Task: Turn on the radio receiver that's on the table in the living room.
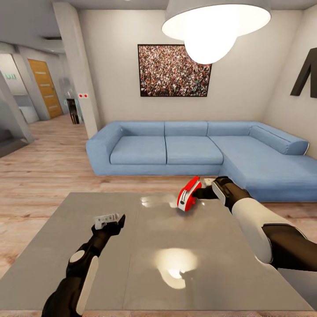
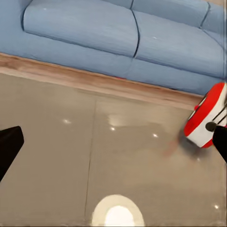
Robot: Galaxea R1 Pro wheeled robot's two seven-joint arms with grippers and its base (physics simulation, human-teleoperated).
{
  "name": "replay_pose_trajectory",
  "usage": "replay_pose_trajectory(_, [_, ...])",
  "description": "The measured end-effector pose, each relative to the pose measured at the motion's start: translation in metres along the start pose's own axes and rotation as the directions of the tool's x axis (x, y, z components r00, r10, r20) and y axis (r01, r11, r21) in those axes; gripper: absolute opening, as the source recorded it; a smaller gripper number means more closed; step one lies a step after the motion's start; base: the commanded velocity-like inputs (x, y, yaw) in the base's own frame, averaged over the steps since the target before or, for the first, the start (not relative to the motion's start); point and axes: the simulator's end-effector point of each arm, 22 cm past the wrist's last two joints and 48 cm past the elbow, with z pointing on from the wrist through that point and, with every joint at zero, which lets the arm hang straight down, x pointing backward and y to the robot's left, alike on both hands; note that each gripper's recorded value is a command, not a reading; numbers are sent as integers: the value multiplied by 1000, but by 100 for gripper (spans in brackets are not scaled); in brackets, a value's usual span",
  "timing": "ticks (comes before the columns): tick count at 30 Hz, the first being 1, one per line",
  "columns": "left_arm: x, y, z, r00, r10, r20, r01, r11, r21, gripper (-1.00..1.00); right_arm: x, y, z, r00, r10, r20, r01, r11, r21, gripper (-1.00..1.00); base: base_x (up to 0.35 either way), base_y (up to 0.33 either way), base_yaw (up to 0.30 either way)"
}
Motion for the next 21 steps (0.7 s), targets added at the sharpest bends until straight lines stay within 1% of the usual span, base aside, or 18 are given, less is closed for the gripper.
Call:
replay_pose_trajectory(3, [15, -8, 1, 998, 2, -59, -1, 1000, 15, 100, -3, 3, 1, 1000, -2, 11, 2, 1000, -16, 100, 0, 0, 0])
replay_pose_trajectory(4, [18, -8, 1, 998, 1, -70, 1, 1000, 15, 100, -4, 4, 2, 1000, -2, 13, 2, 1000, -17, 100, 0, 0, 0])
replay_pose_trajectory(5, [26, -10, 1, 994, -2, -107, 4, 1000, 17, 100, -11, 4, -1, 1000, -3, 30, 4, 1000, -20, 100, 0, 0, 0])
replay_pose_trajectory(9, [33, -10, 1, 992, 0, -127, 2, 1000, 16, 100, -12, 3, 1, 999, -7, 34, 8, 1000, -18, 100, 0, 0, 0])
replay_pose_trajectory(18, [41, -10, 3, 990, 1, -144, 2, 1000, 19, 100, -7, 0, 10, 1000, -15, 21, 15, 1000, -7, 100, 0, 0, 0])
replay_pose_trajectory(21, [44, -17, 4, 988, 11, -151, -6, 999, 34, 100, -5, -1, 13, 1000, -15, 16, 15, 1000, -7, 100, 0, 0, 0])
